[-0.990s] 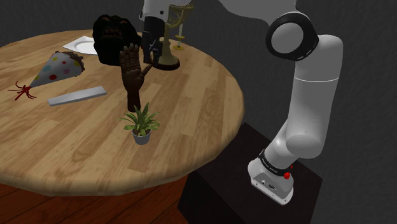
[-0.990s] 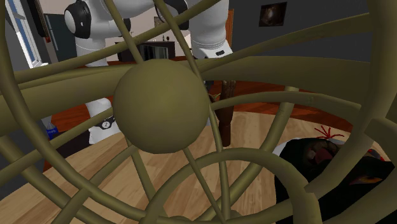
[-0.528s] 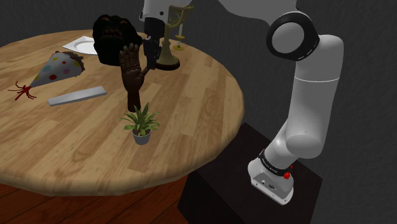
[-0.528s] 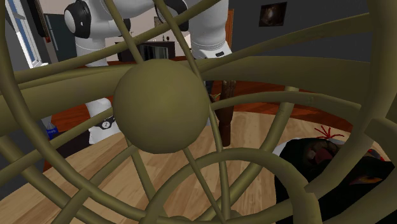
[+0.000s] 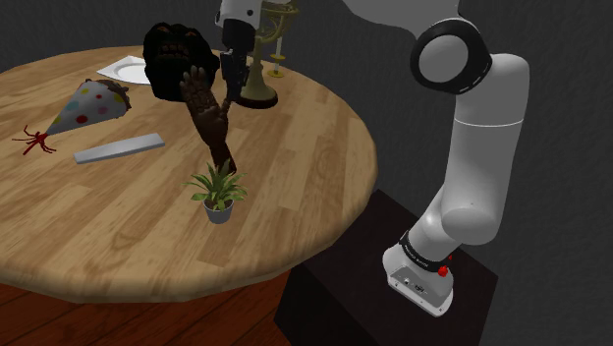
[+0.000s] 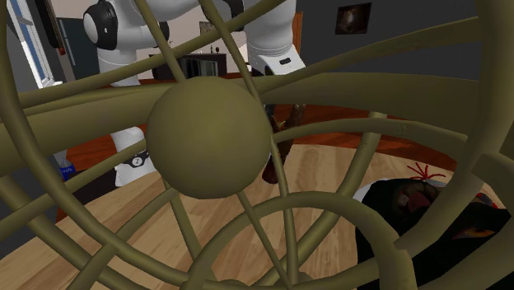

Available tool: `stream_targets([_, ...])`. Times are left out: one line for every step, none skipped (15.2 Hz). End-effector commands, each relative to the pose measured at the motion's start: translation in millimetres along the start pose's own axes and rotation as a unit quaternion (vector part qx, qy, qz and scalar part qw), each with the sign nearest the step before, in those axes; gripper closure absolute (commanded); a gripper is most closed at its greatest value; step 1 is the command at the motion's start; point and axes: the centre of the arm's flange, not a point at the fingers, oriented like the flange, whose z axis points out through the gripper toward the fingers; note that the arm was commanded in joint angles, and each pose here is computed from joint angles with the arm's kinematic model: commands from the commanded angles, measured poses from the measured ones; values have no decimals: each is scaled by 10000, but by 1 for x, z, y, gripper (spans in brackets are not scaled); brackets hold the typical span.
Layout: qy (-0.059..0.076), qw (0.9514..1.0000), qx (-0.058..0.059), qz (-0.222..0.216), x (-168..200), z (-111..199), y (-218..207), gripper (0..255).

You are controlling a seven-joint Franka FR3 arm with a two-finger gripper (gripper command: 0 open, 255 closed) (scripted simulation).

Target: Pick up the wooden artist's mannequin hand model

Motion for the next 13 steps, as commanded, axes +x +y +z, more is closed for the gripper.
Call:
stream_targets([1,10000,0,-1,-1,-9,-5,255])
stream_targets([1,10000,0,-1,-2,-14,-7,255])
stream_targets([1,10000,0,-1,-2,-18,-10,255])
stream_targets([1,10000,0,-1,-3,-23,-12,255])
stream_targets([1,10000,0,-1,-4,-27,-15,255])
stream_targets([1,10000,0,-1,-4,-32,-17,255])
stream_targets([1,10000,0,-1,-5,-37,-20,255])
stream_targets([1,10000,0,-1,-5,-41,-22,255])
stream_targets([1,10000,0,-1,-6,-46,-25,255])
stream_targets([1,10000,0,-1,-7,-50,-27,255])
stream_targets([1,10000,0,-1,-7,-55,-30,255])
stream_targets([1,10000,0,-1,-7,-56,-30,255])
stream_targets([1,10000,0,-1,-7,-56,-30,255])
